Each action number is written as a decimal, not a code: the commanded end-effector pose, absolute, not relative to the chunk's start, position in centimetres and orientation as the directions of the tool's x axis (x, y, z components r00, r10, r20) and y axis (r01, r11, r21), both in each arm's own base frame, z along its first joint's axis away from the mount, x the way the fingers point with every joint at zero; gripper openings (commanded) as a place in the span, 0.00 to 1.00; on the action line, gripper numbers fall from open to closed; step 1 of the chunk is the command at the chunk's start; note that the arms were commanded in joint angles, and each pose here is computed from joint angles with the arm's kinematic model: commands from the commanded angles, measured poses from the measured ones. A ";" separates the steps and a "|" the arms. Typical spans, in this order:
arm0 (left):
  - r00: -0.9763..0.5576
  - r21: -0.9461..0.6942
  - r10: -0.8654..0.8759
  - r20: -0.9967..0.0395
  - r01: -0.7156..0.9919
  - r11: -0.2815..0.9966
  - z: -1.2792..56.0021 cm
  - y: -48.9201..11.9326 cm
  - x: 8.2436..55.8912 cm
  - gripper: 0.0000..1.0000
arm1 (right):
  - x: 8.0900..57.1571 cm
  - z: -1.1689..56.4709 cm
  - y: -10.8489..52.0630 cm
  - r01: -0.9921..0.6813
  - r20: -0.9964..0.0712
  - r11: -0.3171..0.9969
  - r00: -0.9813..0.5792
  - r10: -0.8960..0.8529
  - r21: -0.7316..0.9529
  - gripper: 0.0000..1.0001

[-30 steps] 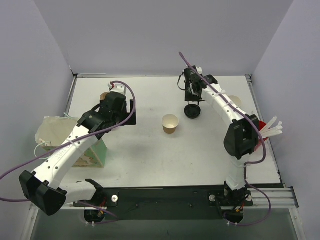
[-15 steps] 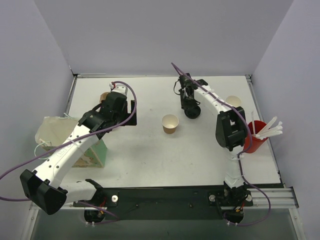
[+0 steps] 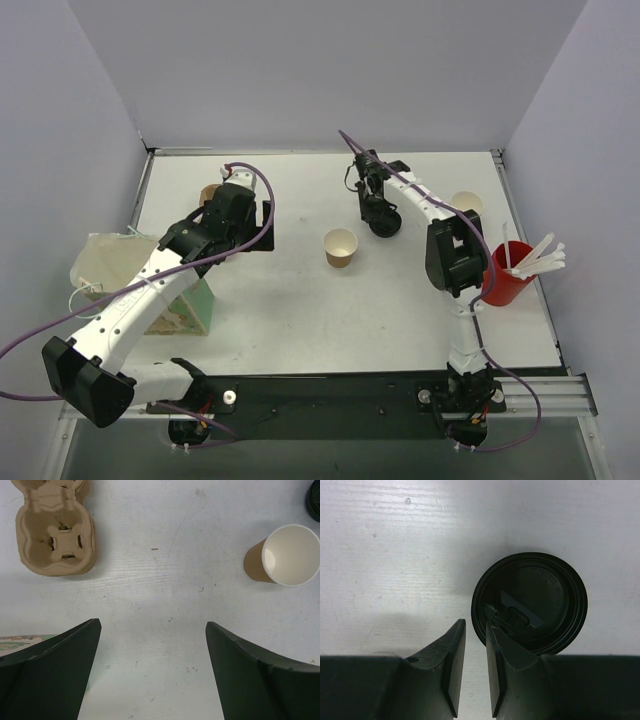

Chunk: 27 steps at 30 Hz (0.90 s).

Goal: Pack the takeout coffee

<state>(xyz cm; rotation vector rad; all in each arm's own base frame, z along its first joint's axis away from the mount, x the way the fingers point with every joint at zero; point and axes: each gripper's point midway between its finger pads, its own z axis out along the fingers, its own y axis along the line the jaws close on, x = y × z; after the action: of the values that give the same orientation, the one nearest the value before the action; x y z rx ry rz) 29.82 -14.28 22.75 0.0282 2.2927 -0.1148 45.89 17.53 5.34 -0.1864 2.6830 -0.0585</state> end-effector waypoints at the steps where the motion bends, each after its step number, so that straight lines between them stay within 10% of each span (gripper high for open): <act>1: -0.625 -0.097 -0.041 -0.780 0.056 0.994 24.6 -14.5 30.7 0.97 | 46.2 5.8 17.6 -0.129 -0.427 0.989 -0.892 -0.146 -0.069 0.20; 27: -0.626 -0.094 -0.040 -0.779 0.054 0.994 24.7 -14.5 30.7 0.97 | 45.9 4.1 16.7 -0.117 -0.382 0.989 -0.913 -0.145 -0.094 0.12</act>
<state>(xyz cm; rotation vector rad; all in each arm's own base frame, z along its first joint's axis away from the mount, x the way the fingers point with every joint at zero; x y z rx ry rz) 29.92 -14.34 22.84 0.0277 2.2913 -0.1153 46.00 17.31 4.47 -0.1850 2.7086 -0.0667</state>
